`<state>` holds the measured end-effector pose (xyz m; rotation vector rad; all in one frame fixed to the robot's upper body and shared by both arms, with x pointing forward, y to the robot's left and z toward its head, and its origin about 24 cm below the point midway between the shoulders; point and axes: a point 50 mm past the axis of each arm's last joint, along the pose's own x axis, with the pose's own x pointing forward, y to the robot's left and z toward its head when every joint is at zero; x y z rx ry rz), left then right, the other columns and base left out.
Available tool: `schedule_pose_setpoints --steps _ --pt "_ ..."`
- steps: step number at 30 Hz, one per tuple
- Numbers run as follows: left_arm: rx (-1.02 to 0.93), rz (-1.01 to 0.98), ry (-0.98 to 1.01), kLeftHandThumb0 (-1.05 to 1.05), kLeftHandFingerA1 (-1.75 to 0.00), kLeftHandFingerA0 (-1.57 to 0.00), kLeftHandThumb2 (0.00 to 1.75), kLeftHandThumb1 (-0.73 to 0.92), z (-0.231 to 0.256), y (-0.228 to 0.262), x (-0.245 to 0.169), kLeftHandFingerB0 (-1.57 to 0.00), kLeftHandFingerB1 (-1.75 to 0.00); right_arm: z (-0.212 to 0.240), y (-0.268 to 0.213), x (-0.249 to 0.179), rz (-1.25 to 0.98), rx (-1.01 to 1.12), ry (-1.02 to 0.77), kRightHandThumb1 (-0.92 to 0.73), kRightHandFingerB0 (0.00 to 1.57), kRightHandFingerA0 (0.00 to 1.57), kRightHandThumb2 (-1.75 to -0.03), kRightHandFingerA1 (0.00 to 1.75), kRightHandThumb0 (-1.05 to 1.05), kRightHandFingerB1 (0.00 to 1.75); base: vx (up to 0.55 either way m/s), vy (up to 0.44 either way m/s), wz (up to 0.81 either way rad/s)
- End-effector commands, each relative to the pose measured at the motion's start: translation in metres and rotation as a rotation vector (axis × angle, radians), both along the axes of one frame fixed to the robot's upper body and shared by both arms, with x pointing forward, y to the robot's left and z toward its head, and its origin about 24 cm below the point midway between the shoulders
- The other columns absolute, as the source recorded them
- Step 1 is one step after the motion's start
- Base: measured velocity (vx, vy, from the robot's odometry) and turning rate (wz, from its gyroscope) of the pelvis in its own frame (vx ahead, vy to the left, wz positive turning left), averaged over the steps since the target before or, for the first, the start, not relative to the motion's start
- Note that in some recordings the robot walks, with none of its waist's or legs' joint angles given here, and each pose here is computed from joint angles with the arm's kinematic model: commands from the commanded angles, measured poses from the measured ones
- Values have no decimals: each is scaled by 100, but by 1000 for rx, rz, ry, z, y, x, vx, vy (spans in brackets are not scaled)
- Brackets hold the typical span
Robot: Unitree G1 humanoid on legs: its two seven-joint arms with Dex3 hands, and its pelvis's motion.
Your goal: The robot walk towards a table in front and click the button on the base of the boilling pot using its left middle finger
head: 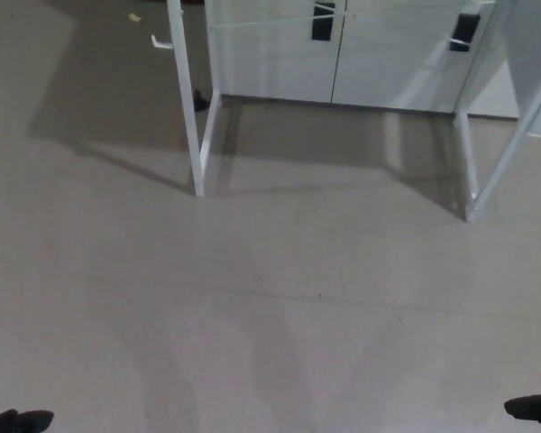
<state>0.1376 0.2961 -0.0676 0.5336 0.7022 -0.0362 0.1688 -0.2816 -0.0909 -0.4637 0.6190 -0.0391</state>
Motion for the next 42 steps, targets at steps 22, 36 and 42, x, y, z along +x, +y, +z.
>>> schedule_pose_setpoints --steps 22,36,42 --pt "3 -3 25 -20 -40 -44 58 63 -2 4 -5 -34 -34 -3 -4 -6 -25 10 16 -37 76 93 -51 57 -30 55 204 -68 -3" --pt "15 0 40 -21 -40 -46 58 62 -7 2 -12 -35 -34 -4 -4 -9 -8 10 32 -38 75 93 -51 58 -27 55 283 -28 9" --pt "16 -2 51 -21 -40 -47 58 62 -8 2 -19 -35 -34 -6 -3 -11 -1 0 49 -38 75 93 -51 57 -26 54 316 -68 14"
